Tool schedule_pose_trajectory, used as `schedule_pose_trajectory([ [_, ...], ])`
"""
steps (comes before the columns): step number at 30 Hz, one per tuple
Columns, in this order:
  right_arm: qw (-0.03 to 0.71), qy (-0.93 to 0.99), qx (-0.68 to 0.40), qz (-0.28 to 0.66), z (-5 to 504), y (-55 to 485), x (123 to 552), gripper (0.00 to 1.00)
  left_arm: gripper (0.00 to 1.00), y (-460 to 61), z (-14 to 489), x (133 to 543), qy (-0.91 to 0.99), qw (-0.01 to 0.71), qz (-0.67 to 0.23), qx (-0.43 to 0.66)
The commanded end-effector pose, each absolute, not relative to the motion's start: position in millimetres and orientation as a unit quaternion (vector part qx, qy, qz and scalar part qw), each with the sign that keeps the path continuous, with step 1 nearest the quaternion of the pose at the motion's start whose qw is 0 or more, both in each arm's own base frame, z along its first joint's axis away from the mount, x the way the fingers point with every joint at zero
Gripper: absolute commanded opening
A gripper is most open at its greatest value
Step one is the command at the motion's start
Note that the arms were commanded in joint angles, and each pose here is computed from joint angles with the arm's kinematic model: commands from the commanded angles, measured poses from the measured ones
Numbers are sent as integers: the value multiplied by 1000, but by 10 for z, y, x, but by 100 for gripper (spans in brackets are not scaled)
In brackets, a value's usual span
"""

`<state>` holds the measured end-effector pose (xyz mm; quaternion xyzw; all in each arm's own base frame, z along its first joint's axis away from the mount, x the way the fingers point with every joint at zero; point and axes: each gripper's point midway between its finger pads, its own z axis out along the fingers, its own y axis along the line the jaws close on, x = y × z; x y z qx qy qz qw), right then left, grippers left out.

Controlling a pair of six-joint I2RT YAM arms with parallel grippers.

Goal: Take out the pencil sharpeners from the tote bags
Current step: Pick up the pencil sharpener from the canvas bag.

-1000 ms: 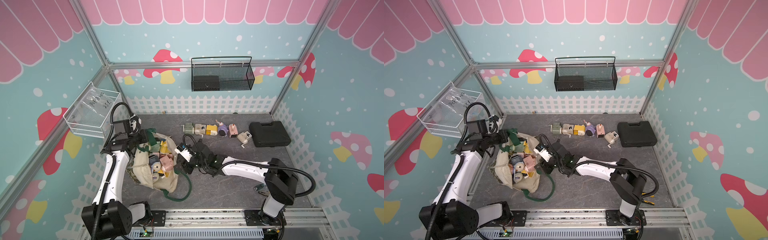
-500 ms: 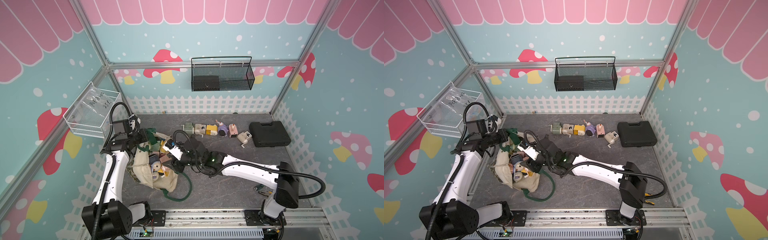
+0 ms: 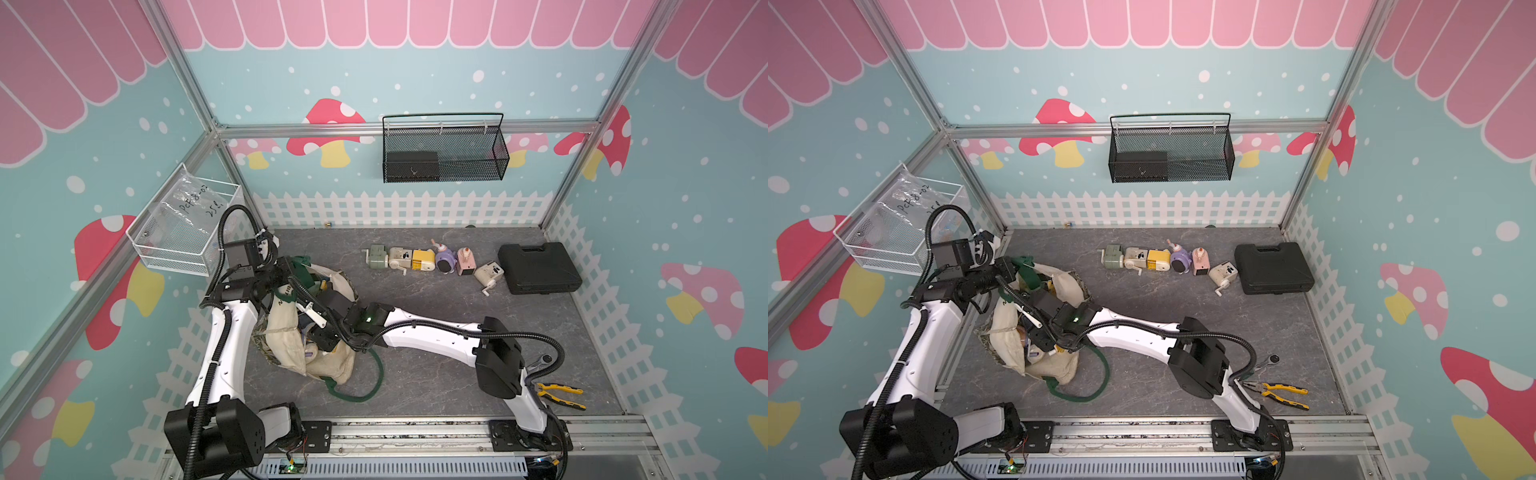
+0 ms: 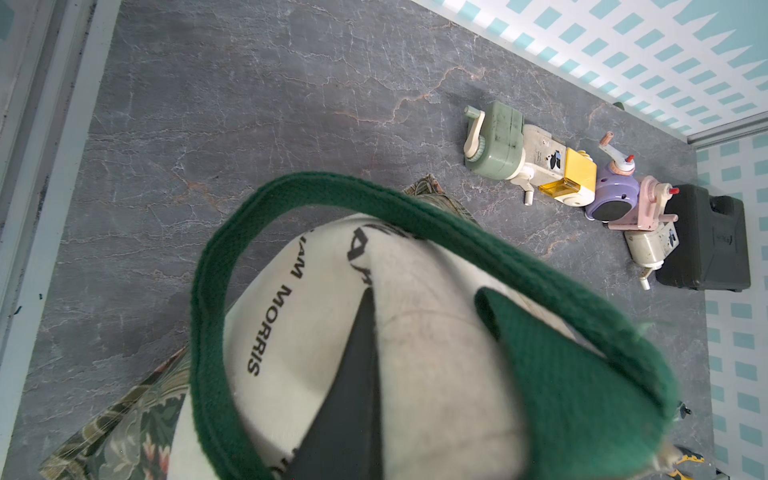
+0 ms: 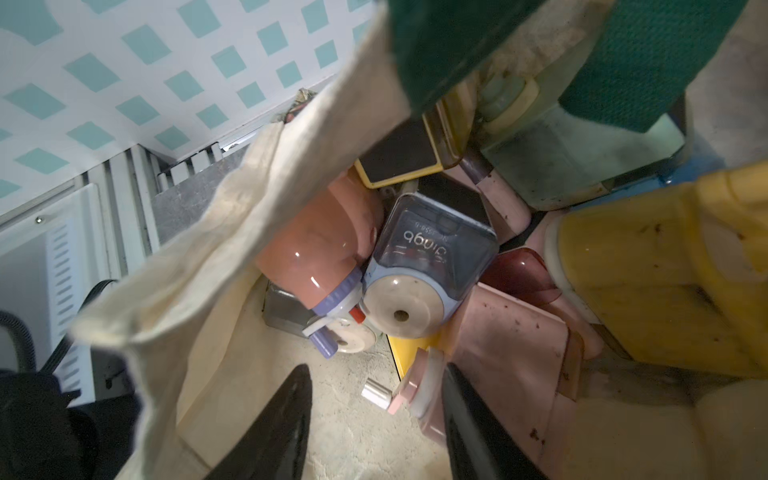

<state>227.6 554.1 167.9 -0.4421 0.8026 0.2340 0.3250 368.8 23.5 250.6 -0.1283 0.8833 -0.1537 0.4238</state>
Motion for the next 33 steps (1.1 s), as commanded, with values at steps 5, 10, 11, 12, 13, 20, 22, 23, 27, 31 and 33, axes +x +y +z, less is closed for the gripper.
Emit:
schedule_pose_trajectory([
  [5,329,849,-402,99,1469,5238,2628,59,0,243,3043,3894,834,515,-171,-101],
  [10,314,863,-388,71,1341,5111,2720,63,0,239,3044,3893,834,515,-172,-100],
  [11,308,867,-385,71,1307,5082,2740,64,0,236,3046,3891,834,515,-172,-100],
  [12,301,871,-383,71,1266,5067,2748,65,0,234,3048,3889,834,515,-172,-100],
  [13,296,873,-380,71,1232,5053,2753,66,0,237,3043,3888,834,515,-172,-100],
  [20,284,885,-364,65,1049,5007,2844,74,0,234,3044,3888,834,515,-174,-100],
  [22,281,890,-355,61,976,4981,2901,77,0,231,3045,3889,833,515,-175,-99],
  [23,284,892,-347,57,955,4962,2949,77,0,232,3038,3890,834,514,-175,-100],
  [27,282,897,-334,64,849,4951,3058,78,0,225,3029,3895,834,512,-178,-99],
  [31,268,899,-332,104,777,5036,3085,78,0,223,3027,3897,834,512,-179,-99],
  [33,265,893,-343,120,747,5094,3060,78,0,220,3030,3894,834,512,-179,-98],
])
